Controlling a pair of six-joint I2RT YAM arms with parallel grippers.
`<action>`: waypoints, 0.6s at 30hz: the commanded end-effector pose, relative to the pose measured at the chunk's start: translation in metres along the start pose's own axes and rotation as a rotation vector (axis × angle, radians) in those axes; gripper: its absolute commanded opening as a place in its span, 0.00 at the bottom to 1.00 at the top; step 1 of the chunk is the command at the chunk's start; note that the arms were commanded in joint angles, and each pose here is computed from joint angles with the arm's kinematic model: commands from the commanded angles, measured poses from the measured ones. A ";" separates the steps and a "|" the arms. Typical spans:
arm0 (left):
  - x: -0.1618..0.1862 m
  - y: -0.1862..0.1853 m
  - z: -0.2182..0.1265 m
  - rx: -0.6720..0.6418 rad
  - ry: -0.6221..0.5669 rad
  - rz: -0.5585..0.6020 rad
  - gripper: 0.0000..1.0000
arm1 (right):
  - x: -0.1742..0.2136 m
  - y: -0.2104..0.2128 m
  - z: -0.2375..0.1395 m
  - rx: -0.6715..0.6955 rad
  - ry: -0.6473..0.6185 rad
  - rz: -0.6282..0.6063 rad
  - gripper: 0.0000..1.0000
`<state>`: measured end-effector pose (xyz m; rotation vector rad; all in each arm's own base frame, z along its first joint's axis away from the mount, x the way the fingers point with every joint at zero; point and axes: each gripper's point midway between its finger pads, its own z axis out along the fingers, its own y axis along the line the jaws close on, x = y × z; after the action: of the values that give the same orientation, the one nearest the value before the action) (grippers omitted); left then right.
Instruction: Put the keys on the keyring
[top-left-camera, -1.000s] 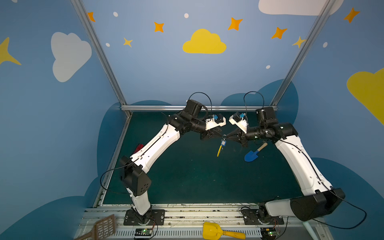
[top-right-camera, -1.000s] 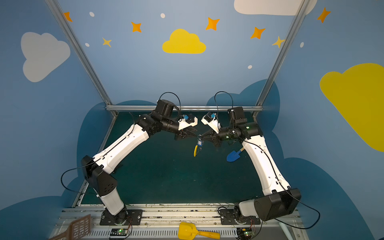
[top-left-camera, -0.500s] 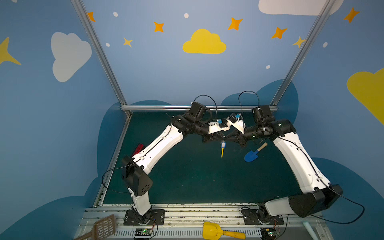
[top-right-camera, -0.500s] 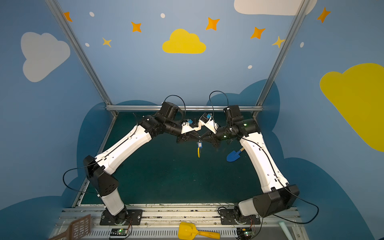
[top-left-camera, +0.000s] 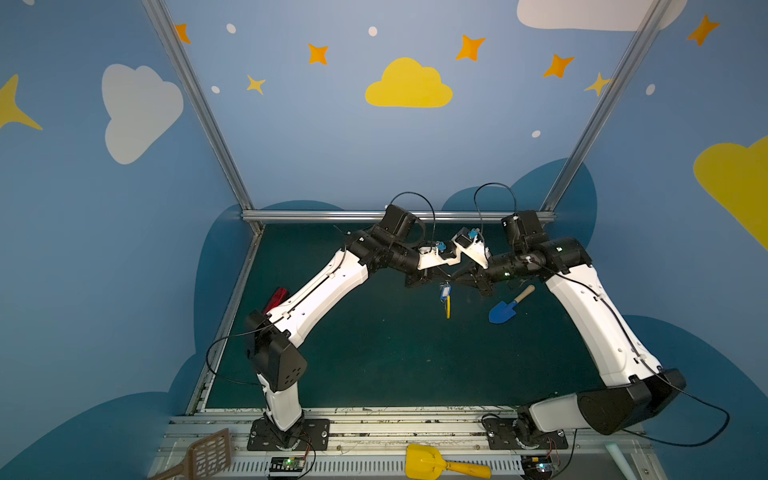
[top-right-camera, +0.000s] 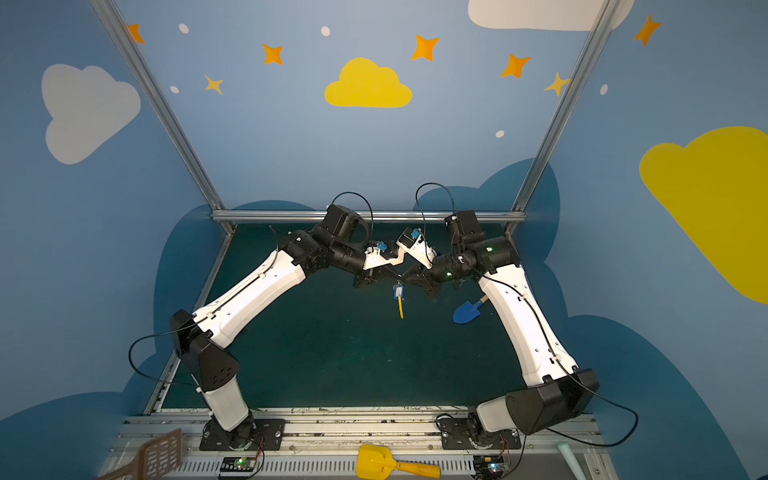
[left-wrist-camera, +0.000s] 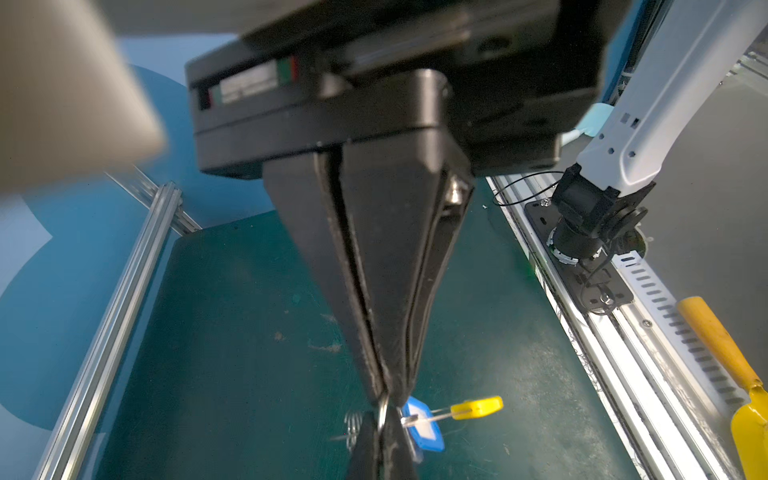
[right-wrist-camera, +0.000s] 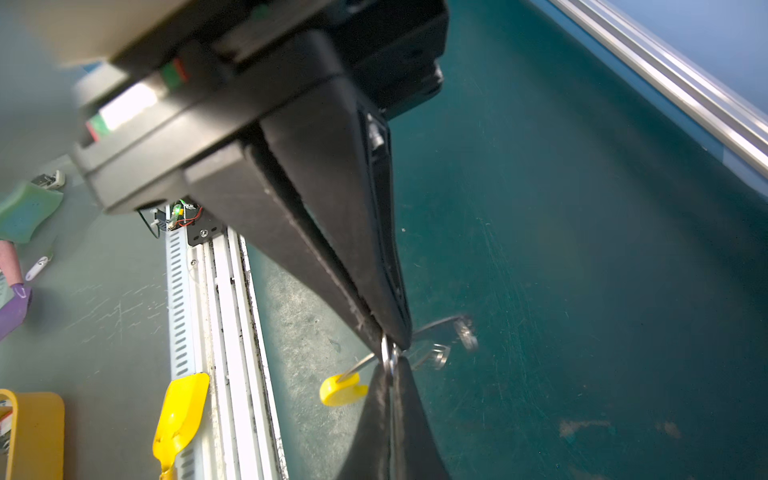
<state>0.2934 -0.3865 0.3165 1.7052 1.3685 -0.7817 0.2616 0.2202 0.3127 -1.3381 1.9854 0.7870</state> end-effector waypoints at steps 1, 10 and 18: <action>-0.012 -0.004 0.002 0.036 -0.052 -0.024 0.04 | -0.008 0.001 -0.003 0.033 -0.041 -0.068 0.00; -0.032 0.004 -0.011 0.012 -0.206 -0.057 0.04 | 0.004 -0.022 -0.016 0.187 -0.161 -0.059 0.33; -0.043 0.014 -0.019 -0.031 -0.309 -0.066 0.04 | 0.010 -0.018 -0.011 0.153 -0.226 -0.060 0.38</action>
<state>0.3033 -0.3940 0.3205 1.5137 1.3524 -0.9888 0.2735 0.1959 0.2976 -1.1699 1.8577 0.6807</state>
